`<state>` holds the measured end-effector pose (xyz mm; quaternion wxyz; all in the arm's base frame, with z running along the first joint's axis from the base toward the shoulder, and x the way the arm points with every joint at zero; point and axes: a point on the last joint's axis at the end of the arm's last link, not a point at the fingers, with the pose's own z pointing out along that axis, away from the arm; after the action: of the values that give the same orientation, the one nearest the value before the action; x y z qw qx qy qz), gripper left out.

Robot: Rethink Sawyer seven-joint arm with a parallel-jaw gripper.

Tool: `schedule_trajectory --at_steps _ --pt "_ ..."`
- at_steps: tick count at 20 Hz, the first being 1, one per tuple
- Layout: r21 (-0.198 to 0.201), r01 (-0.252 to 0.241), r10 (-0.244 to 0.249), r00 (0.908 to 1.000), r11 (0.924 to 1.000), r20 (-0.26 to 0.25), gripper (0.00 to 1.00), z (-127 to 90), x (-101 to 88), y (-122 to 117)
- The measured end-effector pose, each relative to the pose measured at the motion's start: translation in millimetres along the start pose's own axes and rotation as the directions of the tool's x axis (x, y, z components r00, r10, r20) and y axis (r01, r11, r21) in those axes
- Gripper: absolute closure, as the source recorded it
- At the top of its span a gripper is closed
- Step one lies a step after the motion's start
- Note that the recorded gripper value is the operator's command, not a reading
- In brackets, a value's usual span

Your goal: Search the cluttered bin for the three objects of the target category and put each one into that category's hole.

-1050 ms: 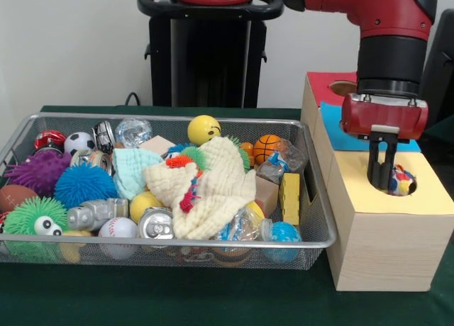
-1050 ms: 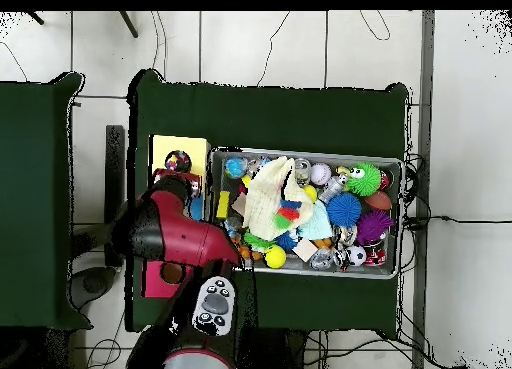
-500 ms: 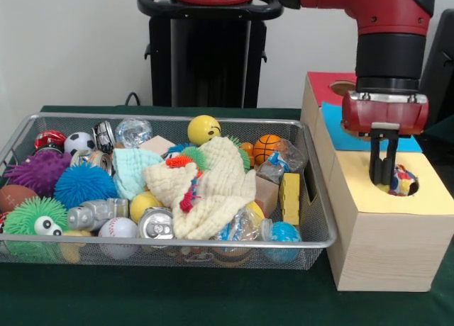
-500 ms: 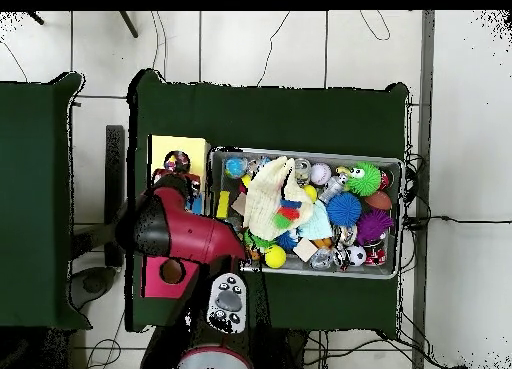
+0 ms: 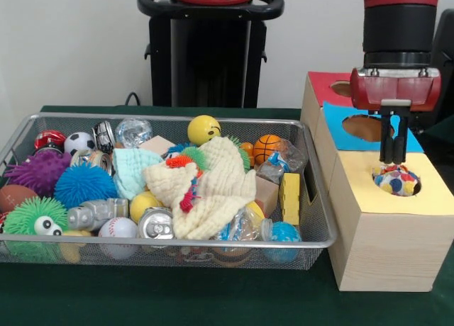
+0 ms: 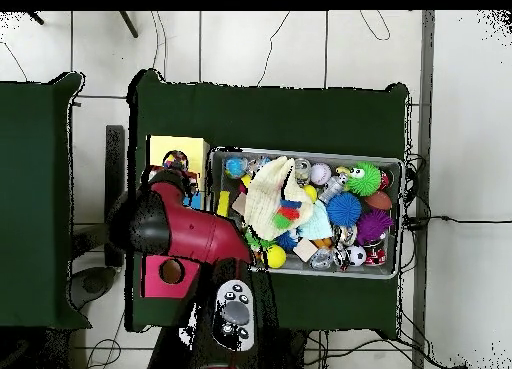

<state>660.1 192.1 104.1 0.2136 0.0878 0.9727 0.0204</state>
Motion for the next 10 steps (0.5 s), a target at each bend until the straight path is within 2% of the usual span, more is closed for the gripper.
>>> schedule_trajectory --at_steps 6,10 --pt "-0.032 -0.044 0.044 0.999 0.9985 0.007 1.0 -2 -18.0 -8" --pt "-0.03 -0.045 0.045 0.999 0.9985 0.0 1.0 0 -16.2 -9"
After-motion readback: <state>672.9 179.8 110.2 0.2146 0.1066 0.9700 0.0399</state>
